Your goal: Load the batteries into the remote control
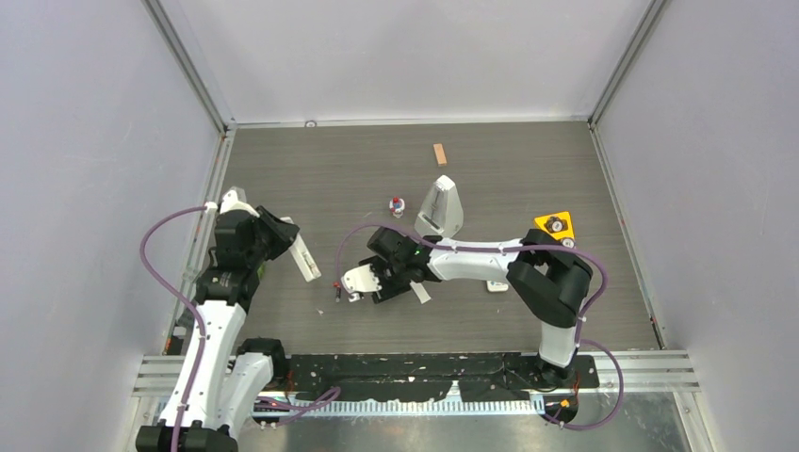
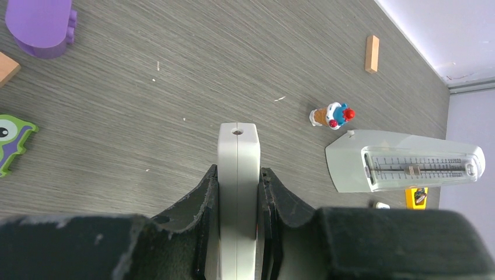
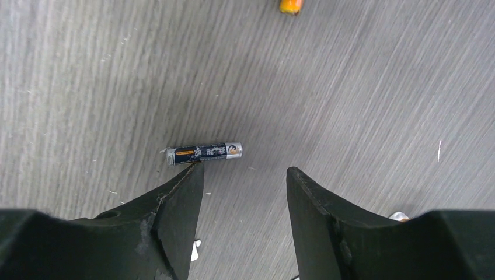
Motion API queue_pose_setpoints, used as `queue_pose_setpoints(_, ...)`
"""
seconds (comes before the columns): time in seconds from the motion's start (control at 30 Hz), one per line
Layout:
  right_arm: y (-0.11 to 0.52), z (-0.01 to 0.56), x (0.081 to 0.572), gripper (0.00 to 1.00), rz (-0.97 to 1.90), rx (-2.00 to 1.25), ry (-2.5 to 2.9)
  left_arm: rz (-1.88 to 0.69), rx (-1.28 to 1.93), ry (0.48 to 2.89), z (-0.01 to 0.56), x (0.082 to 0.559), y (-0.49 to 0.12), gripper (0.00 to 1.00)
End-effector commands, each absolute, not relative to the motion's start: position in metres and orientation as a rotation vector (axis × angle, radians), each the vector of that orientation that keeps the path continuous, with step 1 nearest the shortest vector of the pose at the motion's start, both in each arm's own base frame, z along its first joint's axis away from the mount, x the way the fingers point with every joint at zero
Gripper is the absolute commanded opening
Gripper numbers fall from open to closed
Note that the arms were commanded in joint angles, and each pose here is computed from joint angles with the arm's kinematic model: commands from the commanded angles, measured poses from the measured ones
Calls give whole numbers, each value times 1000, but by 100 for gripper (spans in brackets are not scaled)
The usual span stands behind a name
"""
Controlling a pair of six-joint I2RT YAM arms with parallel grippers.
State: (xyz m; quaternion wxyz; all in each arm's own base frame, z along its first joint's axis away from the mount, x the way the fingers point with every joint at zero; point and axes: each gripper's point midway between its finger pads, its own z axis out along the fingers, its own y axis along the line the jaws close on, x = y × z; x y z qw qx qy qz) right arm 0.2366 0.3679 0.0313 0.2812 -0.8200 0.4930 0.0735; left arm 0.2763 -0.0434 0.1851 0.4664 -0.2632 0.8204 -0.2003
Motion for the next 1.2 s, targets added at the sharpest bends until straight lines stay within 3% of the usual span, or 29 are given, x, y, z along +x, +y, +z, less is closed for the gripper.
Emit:
queue_pose_setpoints(0.0,373,31,225,60,238,-2241,1287,-516,-614,1915,213,285,-42,0)
queue_pose_setpoints(1.17,404,11,201,57,354,-2335,1270,-471,-611,1921,216,288,-35,0)
